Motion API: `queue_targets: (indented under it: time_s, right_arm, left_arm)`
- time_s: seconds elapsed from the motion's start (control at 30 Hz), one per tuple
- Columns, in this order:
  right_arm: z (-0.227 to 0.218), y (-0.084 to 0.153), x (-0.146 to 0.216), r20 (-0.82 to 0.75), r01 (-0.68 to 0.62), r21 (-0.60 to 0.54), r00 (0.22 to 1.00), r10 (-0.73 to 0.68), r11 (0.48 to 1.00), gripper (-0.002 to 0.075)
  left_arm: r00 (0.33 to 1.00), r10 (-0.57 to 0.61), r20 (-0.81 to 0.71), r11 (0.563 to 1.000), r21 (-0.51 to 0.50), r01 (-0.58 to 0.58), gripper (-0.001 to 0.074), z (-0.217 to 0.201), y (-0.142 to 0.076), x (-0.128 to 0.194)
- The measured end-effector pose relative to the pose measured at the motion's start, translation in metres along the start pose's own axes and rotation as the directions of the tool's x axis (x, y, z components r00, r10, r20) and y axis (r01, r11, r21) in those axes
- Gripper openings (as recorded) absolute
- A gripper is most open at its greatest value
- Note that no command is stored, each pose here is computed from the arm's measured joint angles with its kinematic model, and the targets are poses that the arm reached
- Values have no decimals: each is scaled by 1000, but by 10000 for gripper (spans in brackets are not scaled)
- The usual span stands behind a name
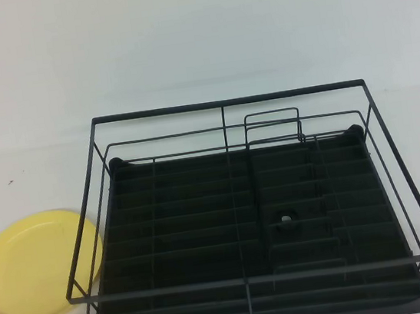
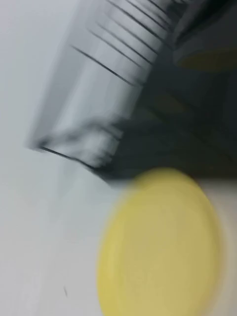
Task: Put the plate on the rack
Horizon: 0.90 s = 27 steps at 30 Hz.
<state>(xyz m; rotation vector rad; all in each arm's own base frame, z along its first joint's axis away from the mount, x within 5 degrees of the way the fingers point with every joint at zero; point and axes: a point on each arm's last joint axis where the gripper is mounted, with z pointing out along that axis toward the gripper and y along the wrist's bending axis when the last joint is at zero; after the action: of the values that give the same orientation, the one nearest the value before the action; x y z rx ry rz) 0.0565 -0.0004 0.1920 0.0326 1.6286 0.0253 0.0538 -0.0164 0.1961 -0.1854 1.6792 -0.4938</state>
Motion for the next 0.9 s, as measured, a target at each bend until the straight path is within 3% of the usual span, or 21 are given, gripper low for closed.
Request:
queue_targets:
  time_s: [0.03, 0.1, 0.17, 0.23, 0.33, 0.37, 0.4, 0.43, 0.5, 0.53, 0.57, 0.67, 0.77, 0.83, 0.9]
  right_arm:
    - [0, 0, -2, 27, -34, -4, 999, 34, 999, -2]
    - [-1, 1, -15, 156, -189, -43, 969, 193, 981, -2]
    - [-4, 1, -25, 265, -254, -88, 926, 269, 963, -2]
    - [-8, 1, -37, 388, -271, -138, 870, 304, 953, -2]
    - [-18, 1, -55, 562, -262, -209, 757, 334, 942, -2]
    - [-22, 1, -60, 604, -268, -237, 712, 358, 934, -2]
    - [-25, 0, -66, 631, -278, -263, 675, 382, 924, -2]
    - [-28, 0, -73, 646, -283, -283, 650, 401, 916, -2]
    - [-38, 1, -94, 680, -277, -313, 603, 418, 908, -2]
    - [-43, 1, -106, 690, -274, -322, 587, 423, 906, -2]
    - [-49, 2, -120, 697, -269, -318, 583, 416, 909, -2]
    - [-69, 3, -156, 688, -234, -260, 636, 350, 937, -2]
    - [-84, 7, -192, 649, -124, -144, 737, 188, 982, -2]
    - [-90, 8, -216, 617, -49, -76, 782, 86, 996, -2]
    - [-87, 9, -234, 560, 19, -18, 829, -6, 1000, -2]
  left_arm:
    - [998, -49, 33, 999, 5, 49, 0, 0, 0, -3]
    - [951, -287, 117, 958, 44, 284, 0, -1, -1, -11]
    - [831, -530, 172, 848, 91, 522, 0, -2, 1, -18]
    - [683, -698, 215, 713, 123, 690, 0, -3, 6, -22]
    - [468, -812, 350, 538, 136, 832, 0, -7, 21, -27]
    - [437, -807, 397, 522, 131, 843, 0, -8, 25, -29]
    - [470, -777, 419, 559, 118, 821, 0, -9, 26, -30]
    - [565, -721, 401, 650, 110, 752, 0, -9, 20, -35]
    - [787, -505, 355, 861, 139, 490, 0, -15, -6, -58]
    - [863, -368, 345, 929, 156, 334, 0, -21, -20, -70]
    - [902, -246, 355, 966, 165, 198, 0, -28, -31, -82]
    - [903, 33, 428, 982, 154, -108, 0, -52, -60, -119]
    - [874, 298, 385, 929, 93, -358, 0, -56, -83, -155]
    - [850, 437, 296, 880, 58, -472, 0, -50, -94, -178]
    - [865, 474, 165, 873, 41, -487, 0, -34, -99, -197]
